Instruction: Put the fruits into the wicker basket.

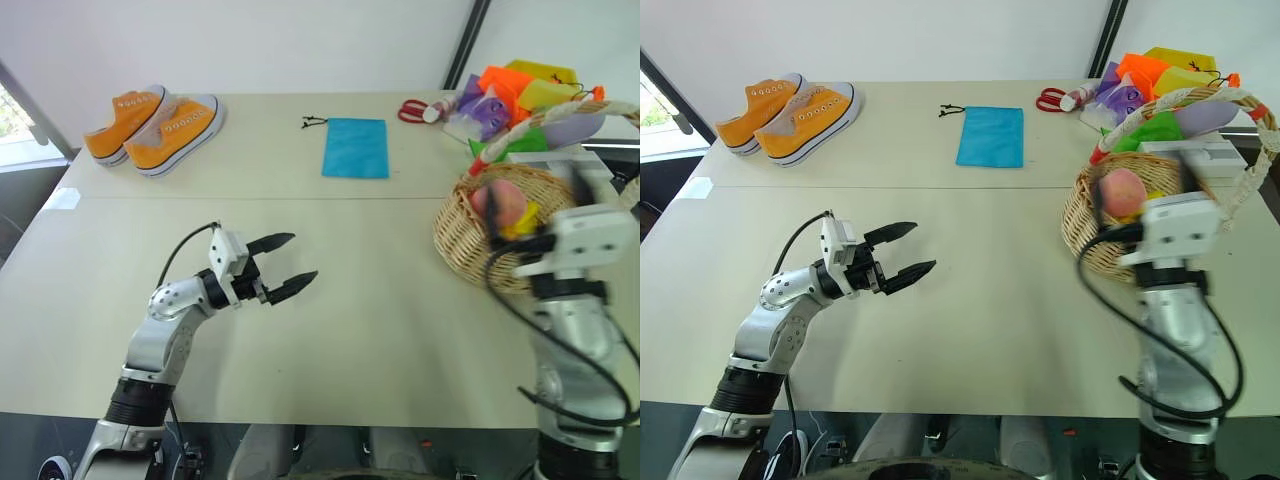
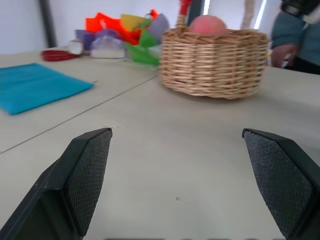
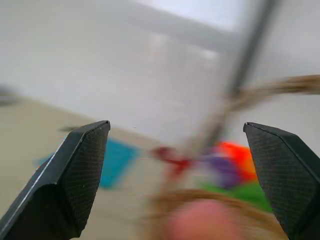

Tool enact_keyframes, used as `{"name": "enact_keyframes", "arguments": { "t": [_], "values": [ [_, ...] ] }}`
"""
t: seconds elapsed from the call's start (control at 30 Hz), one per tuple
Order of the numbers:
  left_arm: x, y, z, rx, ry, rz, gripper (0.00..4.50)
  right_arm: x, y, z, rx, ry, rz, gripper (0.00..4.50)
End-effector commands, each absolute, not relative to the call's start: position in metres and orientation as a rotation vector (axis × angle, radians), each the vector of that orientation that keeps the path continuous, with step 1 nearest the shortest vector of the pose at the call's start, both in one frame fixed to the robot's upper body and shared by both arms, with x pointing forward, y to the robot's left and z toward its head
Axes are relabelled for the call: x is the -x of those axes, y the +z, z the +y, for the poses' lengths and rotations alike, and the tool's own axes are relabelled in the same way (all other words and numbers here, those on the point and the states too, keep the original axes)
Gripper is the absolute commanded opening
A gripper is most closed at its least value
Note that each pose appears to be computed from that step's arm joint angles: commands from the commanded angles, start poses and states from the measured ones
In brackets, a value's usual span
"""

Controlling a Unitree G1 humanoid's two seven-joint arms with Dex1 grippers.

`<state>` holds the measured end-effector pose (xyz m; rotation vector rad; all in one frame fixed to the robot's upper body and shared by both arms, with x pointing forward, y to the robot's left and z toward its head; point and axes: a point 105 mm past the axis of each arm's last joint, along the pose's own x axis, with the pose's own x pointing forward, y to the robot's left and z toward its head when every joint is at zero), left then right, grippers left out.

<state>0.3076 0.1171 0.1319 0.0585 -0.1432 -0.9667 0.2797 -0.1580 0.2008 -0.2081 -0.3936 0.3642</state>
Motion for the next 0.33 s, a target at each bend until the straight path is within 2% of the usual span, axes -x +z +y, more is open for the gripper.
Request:
{"name": "enact_keyframes", "arguments": {
  "t": [0.03, 0.13, 0.33],
  "values": [
    [-0.323, 0.135, 0.149, -0.135, -0.773, -0.134, 4.5, -0.274, 0.181, -0.125, 0.115, 0.675, -0.268, 4.45],
    [-0.326, 0.135, 0.173, -0.151, -0.655, -0.13, 4.5, -0.272, 0.156, -0.113, 0.143, 0.859, -0.13, 4.45],
    [-0.321, 0.131, 0.219, -0.168, -0.423, -0.15, 4.5, -0.281, 0.14, -0.111, 0.188, 0.984, -0.047, 4.45]
  ]
}}
